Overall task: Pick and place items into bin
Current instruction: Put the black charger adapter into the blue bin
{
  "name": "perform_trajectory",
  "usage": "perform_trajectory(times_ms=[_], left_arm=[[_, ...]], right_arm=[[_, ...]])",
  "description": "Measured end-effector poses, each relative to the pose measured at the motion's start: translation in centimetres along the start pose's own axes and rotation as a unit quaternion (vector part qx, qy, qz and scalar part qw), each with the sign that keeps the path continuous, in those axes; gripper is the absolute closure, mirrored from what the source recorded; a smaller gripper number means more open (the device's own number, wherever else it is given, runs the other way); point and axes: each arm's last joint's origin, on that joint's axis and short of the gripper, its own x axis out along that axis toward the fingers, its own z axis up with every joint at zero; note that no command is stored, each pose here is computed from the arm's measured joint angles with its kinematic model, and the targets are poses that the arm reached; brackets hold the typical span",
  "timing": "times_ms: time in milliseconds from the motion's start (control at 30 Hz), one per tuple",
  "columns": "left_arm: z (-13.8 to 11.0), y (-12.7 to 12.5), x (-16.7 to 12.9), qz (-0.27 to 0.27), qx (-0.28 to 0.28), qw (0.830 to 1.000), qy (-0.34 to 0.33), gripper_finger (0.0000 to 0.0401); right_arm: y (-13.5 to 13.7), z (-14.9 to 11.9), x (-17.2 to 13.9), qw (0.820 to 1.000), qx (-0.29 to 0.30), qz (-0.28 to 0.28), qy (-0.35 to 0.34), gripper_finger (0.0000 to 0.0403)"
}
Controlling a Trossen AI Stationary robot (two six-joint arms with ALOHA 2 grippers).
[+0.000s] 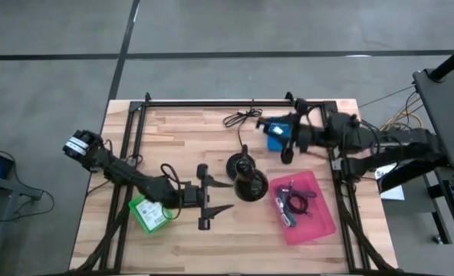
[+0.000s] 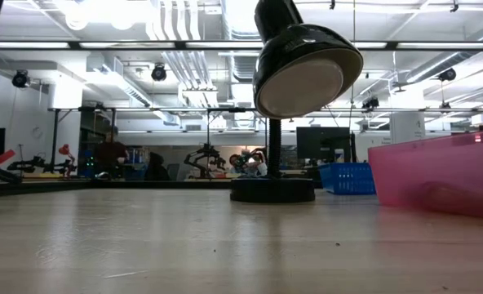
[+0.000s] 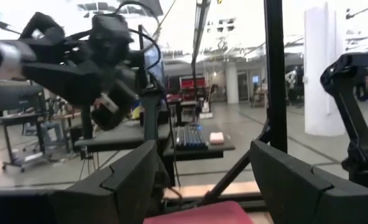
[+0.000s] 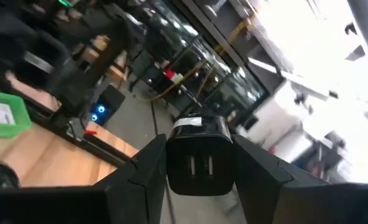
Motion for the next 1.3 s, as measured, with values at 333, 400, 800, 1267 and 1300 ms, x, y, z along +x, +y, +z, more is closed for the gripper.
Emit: perform_trajectory(times_ms=[333,400,800,1267,1300], left_arm=[[0.6,-0.7,-0.6,0.004,-0.006,1.0,0.001,0.0159],[0.7,-0.6,-0.6,0.006,-0.006,1.0,0.0,0.0159],[0.6,-0.5,-0.6,0.03,-0.003,0.999,0.012,0.0159],[0.9,-0.4,-0.7,0.032,0.0,0.999,0.011,0.0159],[0.9,-0.4,-0.7,0.032,0.0,0.999,0.011,0.0159]], right_arm=[[-1.0,-9.0,-2.6,0.992,0.075,-0.069,0.069,0.0264],[-1.0,-10.8,-3.0,0.988,0.083,-0.089,0.094,0.0264],[-1.2,-18.6,-5.4,0.96,0.203,-0.061,0.181,0.0264],[0.4,-22.3,-6.4,0.894,0.313,0.0,0.32,0.0264],[0.5,-22.5,-6.4,0.89,0.32,0.001,0.326,0.0264]])
